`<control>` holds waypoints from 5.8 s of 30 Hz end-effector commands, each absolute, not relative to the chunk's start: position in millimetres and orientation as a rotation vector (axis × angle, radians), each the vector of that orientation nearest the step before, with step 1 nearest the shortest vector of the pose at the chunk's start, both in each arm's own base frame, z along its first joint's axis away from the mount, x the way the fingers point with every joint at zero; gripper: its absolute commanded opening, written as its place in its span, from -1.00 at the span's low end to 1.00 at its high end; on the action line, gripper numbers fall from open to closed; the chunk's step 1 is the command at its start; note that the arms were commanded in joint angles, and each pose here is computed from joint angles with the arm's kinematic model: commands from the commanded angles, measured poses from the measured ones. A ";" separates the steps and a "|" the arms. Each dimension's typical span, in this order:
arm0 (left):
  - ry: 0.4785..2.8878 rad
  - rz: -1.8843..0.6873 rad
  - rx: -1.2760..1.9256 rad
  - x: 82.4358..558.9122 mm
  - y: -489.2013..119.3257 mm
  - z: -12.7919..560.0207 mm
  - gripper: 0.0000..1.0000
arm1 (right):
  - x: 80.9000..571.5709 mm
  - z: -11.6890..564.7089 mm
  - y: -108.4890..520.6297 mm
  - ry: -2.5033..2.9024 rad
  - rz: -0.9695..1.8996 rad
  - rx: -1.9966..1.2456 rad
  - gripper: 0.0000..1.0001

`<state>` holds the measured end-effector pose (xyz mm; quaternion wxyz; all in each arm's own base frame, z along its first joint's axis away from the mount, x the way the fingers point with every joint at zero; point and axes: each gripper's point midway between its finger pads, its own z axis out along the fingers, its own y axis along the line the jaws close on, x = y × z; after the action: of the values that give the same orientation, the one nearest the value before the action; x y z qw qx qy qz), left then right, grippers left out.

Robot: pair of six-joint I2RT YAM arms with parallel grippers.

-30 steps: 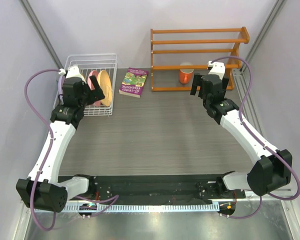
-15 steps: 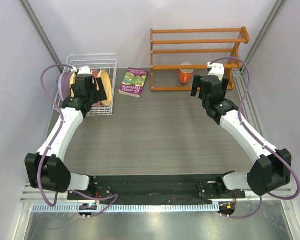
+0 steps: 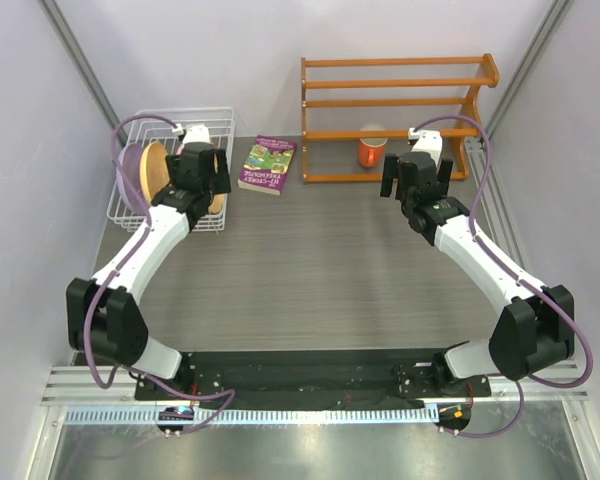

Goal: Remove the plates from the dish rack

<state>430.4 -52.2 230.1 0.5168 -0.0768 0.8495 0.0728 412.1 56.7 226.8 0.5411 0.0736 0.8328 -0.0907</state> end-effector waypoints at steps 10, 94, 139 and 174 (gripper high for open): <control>1.917 0.473 -0.239 466.0 -38.7 230.2 0.34 | 411.2 229.3 42.0 1.973 -0.264 0.202 0.99; 2.058 -0.420 0.009 381.0 -259.5 242.0 -1.00 | 377.3 212.5 180.8 2.041 0.760 0.037 0.91; 1.898 0.302 -0.259 379.8 -76.4 246.6 0.99 | 350.2 83.1 99.9 2.476 0.405 0.259 -0.93; 1.736 0.922 -0.431 467.4 31.9 209.1 0.56 | 345.3 106.2 51.7 2.383 0.101 0.337 0.40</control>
<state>459.9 19.6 181.3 0.5098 -0.1338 0.7752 0.3482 341.6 53.9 103.4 0.3529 0.1344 0.9249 0.0447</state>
